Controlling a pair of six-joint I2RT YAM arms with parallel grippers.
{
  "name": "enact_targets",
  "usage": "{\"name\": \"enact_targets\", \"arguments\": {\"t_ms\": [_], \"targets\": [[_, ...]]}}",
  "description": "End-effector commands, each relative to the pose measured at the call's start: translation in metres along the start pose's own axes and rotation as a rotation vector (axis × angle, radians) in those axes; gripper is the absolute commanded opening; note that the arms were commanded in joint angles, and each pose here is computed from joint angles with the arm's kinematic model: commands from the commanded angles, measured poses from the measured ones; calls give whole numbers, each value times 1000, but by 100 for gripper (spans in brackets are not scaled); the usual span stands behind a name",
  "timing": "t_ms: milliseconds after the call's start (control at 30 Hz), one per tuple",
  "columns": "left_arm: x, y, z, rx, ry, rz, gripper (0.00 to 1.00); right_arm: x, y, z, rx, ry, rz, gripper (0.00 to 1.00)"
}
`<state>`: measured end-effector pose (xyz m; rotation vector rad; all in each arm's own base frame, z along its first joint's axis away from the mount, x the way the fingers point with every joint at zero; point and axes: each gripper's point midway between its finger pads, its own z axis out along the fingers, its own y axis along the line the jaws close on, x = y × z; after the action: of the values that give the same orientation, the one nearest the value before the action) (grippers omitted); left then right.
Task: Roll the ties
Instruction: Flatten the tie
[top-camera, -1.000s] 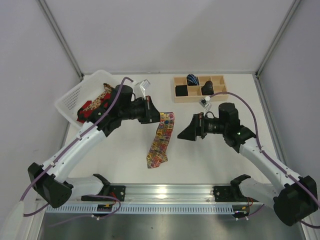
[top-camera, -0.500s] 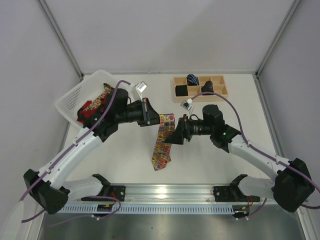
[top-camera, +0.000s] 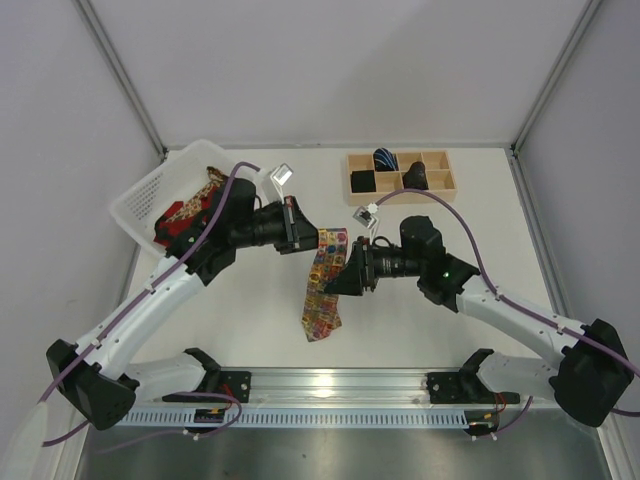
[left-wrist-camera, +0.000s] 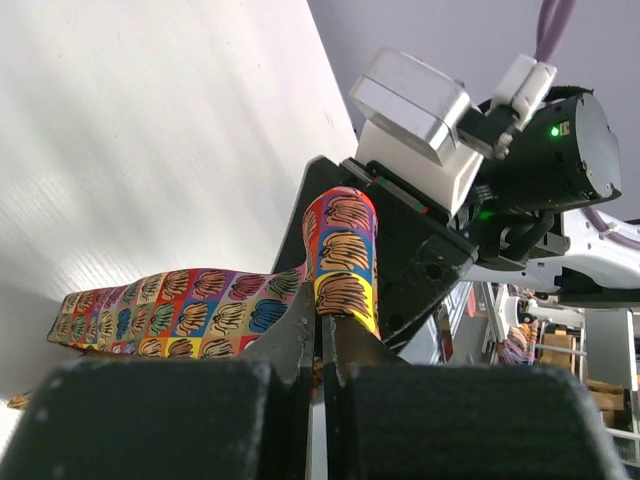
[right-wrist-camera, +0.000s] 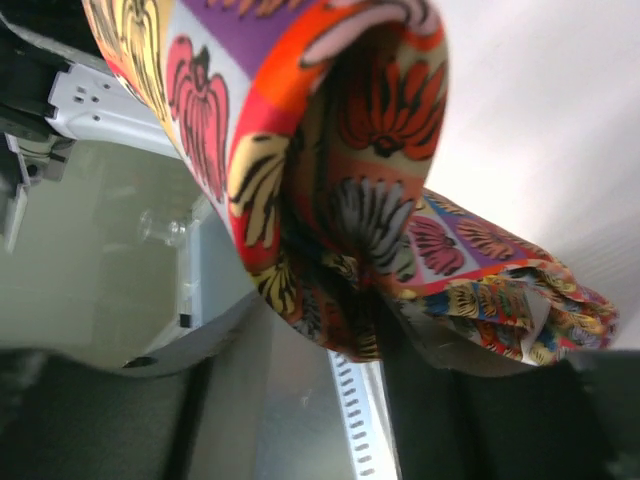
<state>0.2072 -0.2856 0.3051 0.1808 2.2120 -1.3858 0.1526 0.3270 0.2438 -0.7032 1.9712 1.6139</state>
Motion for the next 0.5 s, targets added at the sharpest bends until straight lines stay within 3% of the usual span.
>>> {"name": "enact_targets", "arguments": {"t_ms": [0,33,67,167,333,467], "targets": [[-16,-27,-4,71,-50,26,0,-5,11,-2,-15,-28,-16,40],[-17,-27,-4,74,-49,25,0,-5,10,-1,-11,-26,-9,32],[-17,-25,-3,64,-50,30,1,-10,17,-2,-24,-29,-4,15],[-15,-8,-1,-4,-51,41,0,-18,29,-4,-27,-25,11,2],[8,32,9,-92,14,53,0,-56,85,-18,-137,-90,22,0],[50,77,22,-123,102,8,0,-83,106,-22,-151,-150,92,0]]}}
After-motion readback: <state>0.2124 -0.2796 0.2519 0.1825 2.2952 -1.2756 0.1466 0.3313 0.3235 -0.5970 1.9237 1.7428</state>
